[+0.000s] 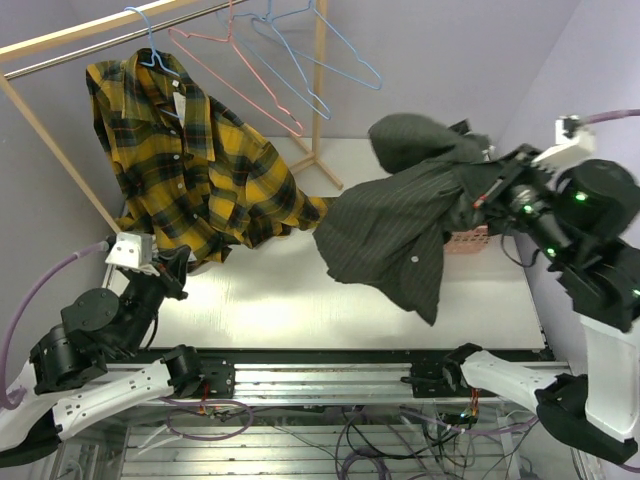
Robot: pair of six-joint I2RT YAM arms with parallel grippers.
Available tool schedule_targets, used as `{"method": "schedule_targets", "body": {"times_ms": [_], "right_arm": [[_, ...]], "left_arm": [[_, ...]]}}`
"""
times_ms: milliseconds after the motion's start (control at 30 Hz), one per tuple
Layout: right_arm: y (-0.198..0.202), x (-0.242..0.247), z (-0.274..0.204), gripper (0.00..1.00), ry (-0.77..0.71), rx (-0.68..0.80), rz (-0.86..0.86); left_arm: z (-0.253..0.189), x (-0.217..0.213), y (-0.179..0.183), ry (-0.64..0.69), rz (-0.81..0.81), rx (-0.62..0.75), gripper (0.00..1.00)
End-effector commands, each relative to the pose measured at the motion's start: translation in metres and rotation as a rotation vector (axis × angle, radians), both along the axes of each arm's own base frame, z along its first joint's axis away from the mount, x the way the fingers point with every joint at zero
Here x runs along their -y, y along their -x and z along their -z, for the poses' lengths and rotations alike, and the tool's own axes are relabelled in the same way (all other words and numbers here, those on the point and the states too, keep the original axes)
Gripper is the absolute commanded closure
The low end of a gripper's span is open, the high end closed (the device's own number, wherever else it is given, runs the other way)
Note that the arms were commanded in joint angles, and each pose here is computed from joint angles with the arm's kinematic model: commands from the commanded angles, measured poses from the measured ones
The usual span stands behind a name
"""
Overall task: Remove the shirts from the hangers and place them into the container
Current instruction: Pick up the shirt from the center of the board, then place the shirt in the bin.
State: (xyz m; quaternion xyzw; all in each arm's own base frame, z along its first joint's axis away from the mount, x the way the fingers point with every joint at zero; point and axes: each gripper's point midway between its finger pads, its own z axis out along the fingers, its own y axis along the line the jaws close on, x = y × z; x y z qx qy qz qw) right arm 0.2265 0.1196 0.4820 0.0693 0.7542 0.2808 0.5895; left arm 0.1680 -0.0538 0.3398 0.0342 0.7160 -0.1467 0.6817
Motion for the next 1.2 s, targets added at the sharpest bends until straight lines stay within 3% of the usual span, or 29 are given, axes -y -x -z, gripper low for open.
{"method": "schedule_targets", "body": {"times_ms": [0, 233, 600, 733, 833, 967, 1167], "right_arm": [[0.003, 0.048, -0.022, 1.0, 0.079, 0.02, 0.212], [-0.018, 0.097, -0.079, 1.0, 0.17, 0.157, 0.505], [-0.056, 0.114, -0.199, 1.0, 0.195, 0.487, 0.826], [-0.035, 0.112, -0.233, 1.0, 0.252, 0.563, 0.983], [-0.023, 0.117, -0.259, 1.0, 0.205, 0.663, 1.035], [-0.042, 0.123, -0.248, 1.0, 0.267, 0.661, 1.074], [-0.123, 0.155, -0.201, 1.0, 0.461, 0.502, 1.134]], "left_arm": [[-0.016, -0.005, 0.006, 0.054, 0.025, 0.028, 0.93], [-0.021, 0.009, 0.001, 0.009, 0.042, 0.003, 0.93], [-0.026, 0.037, -0.009, -0.075, 0.084, -0.002, 0.93], [-0.025, 0.04, -0.011, -0.08, 0.083, 0.008, 0.93], [-0.022, 0.045, -0.014, -0.089, 0.085, 0.01, 0.93], [-0.015, 0.055, -0.018, -0.115, 0.098, 0.005, 0.93], [-0.01, 0.066, -0.02, -0.136, 0.12, -0.007, 0.93]]}}
